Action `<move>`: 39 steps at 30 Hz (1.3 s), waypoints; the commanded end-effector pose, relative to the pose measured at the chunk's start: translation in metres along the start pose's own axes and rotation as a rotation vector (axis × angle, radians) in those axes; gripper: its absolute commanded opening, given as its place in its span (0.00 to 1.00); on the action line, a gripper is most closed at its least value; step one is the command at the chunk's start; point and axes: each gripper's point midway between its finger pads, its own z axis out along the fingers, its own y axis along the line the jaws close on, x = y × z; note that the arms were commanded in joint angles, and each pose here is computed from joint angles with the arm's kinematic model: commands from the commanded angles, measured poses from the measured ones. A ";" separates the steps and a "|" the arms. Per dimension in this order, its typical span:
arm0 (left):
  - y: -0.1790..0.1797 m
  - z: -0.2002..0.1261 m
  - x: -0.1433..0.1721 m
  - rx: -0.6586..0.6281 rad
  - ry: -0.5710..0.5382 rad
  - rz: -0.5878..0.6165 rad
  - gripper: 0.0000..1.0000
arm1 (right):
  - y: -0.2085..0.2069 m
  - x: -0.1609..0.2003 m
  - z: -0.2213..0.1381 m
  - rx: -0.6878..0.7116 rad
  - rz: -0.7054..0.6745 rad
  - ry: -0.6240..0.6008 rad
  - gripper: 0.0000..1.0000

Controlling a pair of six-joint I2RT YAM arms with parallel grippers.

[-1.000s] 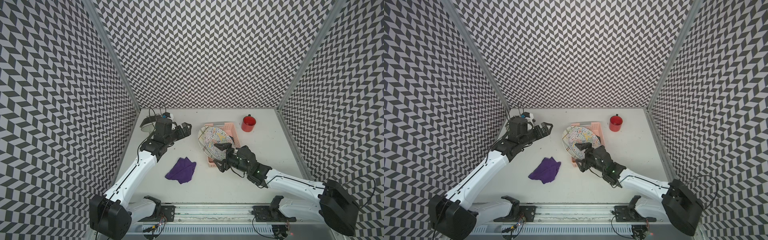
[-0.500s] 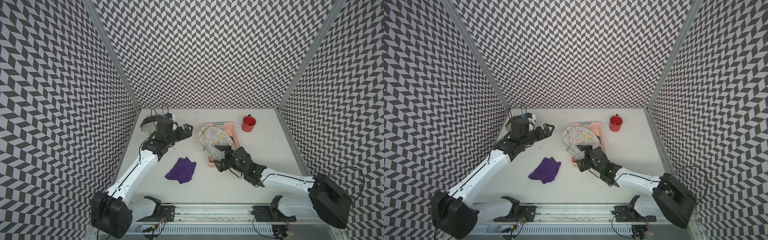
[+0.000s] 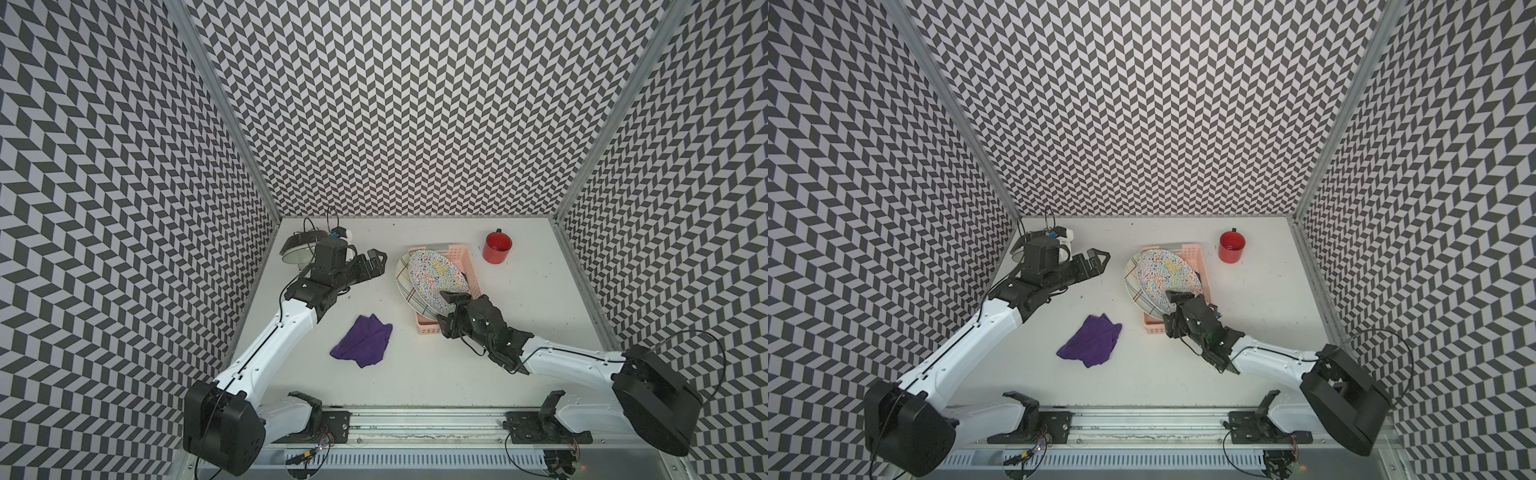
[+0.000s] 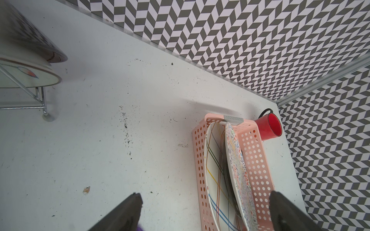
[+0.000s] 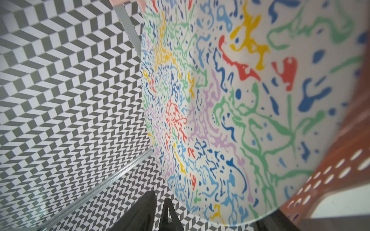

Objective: Wipe the wet plate dry
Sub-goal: Pick up the plate from the bin.

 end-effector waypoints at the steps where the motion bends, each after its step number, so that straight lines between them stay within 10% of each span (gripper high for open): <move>1: -0.004 0.003 0.001 0.020 -0.002 0.021 0.99 | 0.015 -0.023 -0.005 -0.072 0.020 -0.125 0.79; 22: 0.003 0.002 0.011 0.009 0.019 0.017 0.99 | 0.016 -0.055 -0.006 -0.232 -0.023 -0.203 0.08; 39: 0.000 -0.027 -0.001 -0.012 -0.046 0.060 0.99 | 0.097 -0.030 -0.087 -0.555 -0.482 -0.176 0.00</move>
